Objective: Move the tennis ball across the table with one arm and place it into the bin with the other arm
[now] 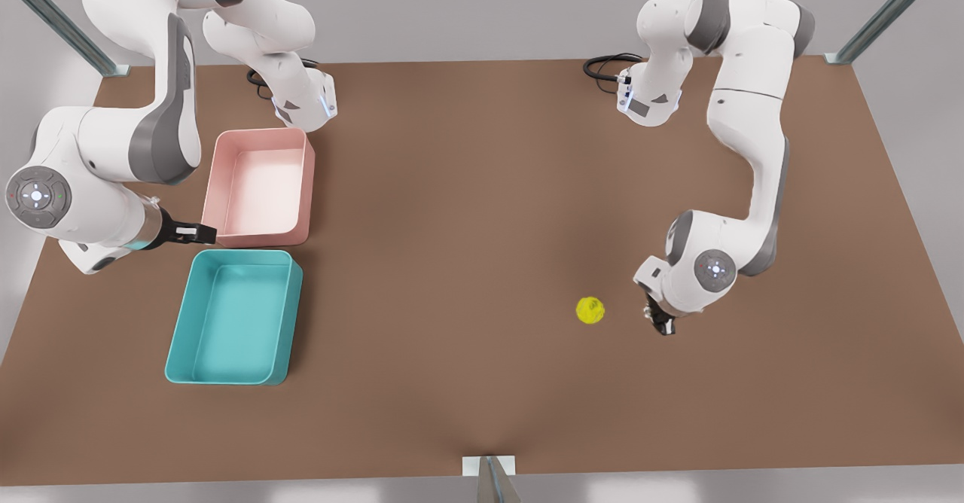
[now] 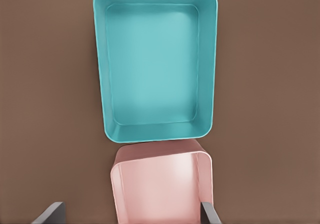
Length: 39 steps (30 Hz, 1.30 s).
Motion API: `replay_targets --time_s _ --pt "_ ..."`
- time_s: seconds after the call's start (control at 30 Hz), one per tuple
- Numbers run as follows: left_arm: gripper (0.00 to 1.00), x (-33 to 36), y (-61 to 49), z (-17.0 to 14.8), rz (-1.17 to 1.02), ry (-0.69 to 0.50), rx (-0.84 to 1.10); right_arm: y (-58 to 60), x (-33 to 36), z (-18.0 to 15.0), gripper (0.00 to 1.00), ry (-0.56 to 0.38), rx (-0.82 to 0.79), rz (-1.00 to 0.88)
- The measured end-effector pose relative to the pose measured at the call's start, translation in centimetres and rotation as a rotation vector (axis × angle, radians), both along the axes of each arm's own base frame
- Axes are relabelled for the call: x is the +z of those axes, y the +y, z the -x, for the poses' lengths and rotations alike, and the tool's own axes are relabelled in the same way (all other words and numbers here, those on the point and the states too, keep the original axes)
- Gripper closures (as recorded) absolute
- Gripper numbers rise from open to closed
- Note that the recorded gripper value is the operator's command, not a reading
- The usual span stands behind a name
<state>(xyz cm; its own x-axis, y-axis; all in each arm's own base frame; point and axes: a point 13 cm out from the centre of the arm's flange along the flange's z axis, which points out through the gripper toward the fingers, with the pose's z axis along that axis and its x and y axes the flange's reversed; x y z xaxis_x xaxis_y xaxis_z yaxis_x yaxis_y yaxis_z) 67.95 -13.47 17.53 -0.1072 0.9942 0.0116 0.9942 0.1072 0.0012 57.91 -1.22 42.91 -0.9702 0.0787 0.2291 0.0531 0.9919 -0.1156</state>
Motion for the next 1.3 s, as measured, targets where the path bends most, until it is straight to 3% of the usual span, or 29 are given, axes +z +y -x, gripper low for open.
replay_targets --time_s 0.07,0.1,0.13,0.3,0.5,0.63,0.77,1.13,1.3 --pt "0.66 8.0 1.7 -1.3 -0.032 -0.050 0.096 0.0 0.0 0.0 0.00 0.000 0.000 0.000" --pt "0.60 11.3 2.4 -1.4 -0.046 -0.064 0.142 0.0 0.0 0.0 0.00 0.000 0.001 0.000" --pt "0.00 14.6 2.4 -1.2 -0.052 -0.076 0.196 0.0 0.0 0.0 0.00 0.000 0.001 0.000" --pt "0.00 30.1 -0.4 4.3 0.033 -0.055 0.518 0.2 -0.1 0.0 0.00 0.002 0.005 0.000" --pt "0.00 28.9 3.8 7.6 -0.021 0.121 0.887 1.1 -1.5 -0.5 0.00 0.028 0.018 0.001" --pt "0.00 28.6 5.7 8.9 -0.059 0.175 1.041 12.4 -9.6 -1.4 0.00 0.106 0.214 0.045" --pt "0.00 28.5 6.0 9.9 -0.096 0.208 1.139 14.2 -13.6 -3.6 0.00 0.051 0.234 0.046" --pt "0.00 28.4 6.1 10.8 -0.146 0.227 1.315 16.8 -24.9 -3.7 0.00 -0.107 0.166 -0.013" --pt "0.00 28.4 6.1 10.9 -0.156 0.227 1.366 18.3 -28.5 -5.7 0.00 -0.192 0.110 -0.033"
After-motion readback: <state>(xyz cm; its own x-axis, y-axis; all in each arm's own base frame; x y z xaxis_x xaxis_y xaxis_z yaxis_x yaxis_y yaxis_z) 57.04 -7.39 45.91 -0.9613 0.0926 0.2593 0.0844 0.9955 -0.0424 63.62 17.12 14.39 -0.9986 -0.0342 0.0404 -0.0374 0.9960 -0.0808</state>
